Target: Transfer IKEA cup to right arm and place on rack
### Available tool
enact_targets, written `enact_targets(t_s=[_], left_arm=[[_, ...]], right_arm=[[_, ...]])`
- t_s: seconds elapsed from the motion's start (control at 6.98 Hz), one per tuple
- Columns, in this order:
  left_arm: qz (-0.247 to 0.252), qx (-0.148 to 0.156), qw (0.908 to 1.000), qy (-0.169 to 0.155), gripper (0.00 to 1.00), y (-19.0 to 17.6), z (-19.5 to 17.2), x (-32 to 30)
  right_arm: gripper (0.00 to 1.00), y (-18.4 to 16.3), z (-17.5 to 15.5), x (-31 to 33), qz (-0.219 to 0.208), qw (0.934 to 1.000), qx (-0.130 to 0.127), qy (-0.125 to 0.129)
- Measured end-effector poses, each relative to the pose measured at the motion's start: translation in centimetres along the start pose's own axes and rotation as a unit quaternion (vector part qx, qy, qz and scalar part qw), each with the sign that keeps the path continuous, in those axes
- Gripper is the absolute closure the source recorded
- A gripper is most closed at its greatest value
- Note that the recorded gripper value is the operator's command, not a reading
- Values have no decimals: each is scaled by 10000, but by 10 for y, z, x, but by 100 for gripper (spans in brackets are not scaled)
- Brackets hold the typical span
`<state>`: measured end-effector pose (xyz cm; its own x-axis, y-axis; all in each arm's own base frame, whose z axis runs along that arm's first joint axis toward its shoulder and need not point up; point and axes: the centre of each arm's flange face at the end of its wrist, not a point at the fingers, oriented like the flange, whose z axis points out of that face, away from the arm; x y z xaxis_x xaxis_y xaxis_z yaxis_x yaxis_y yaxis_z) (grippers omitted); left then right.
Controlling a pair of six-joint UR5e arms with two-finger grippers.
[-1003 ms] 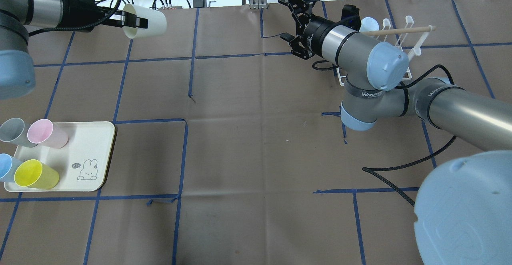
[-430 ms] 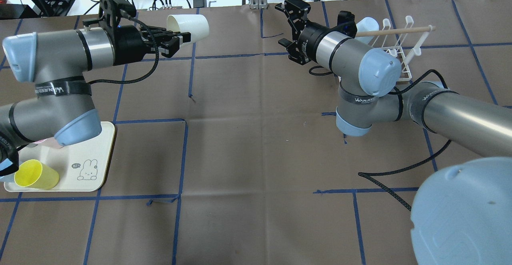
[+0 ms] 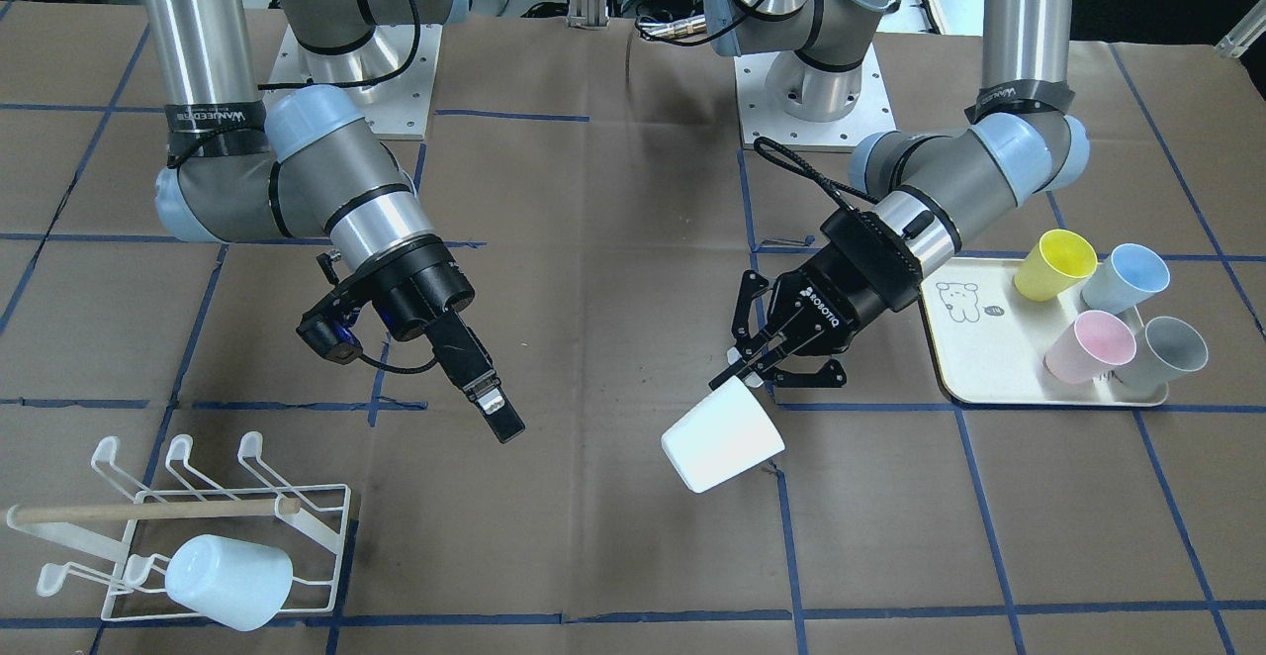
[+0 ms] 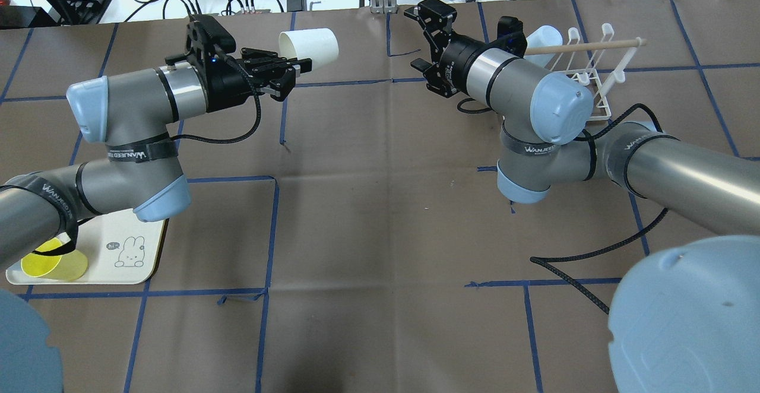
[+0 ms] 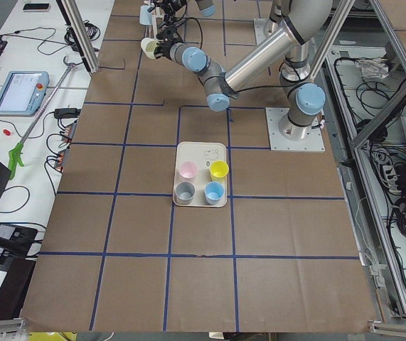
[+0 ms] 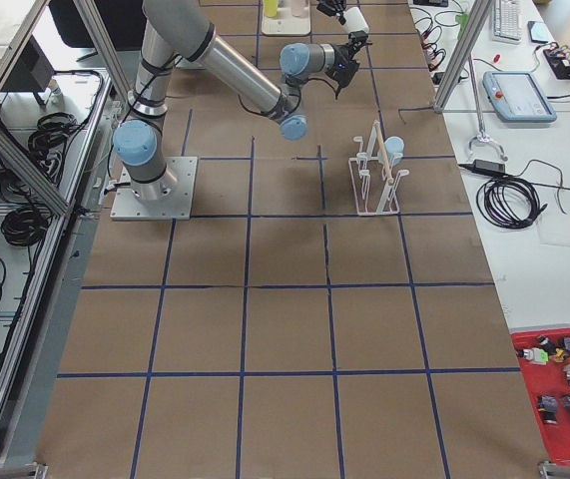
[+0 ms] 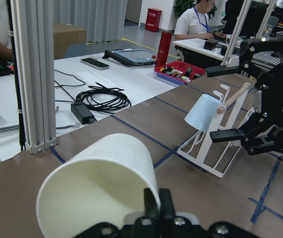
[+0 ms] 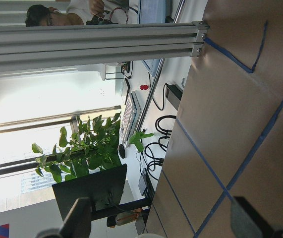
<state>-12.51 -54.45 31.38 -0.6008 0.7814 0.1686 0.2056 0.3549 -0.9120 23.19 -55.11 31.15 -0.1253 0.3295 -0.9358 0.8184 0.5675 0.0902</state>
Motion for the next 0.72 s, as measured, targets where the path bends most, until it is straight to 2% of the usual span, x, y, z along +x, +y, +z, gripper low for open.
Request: enact_targets(t_s=[0.29, 0.72], left_arm=[[-255, 99, 9996, 96, 100, -13, 19, 18], [-440, 448, 9980, 32, 99, -11, 31, 31]], right_arm=[[0, 2, 1, 2, -101, 9999, -34, 17], [1, 20, 6, 2, -119, 9998, -126, 38]])
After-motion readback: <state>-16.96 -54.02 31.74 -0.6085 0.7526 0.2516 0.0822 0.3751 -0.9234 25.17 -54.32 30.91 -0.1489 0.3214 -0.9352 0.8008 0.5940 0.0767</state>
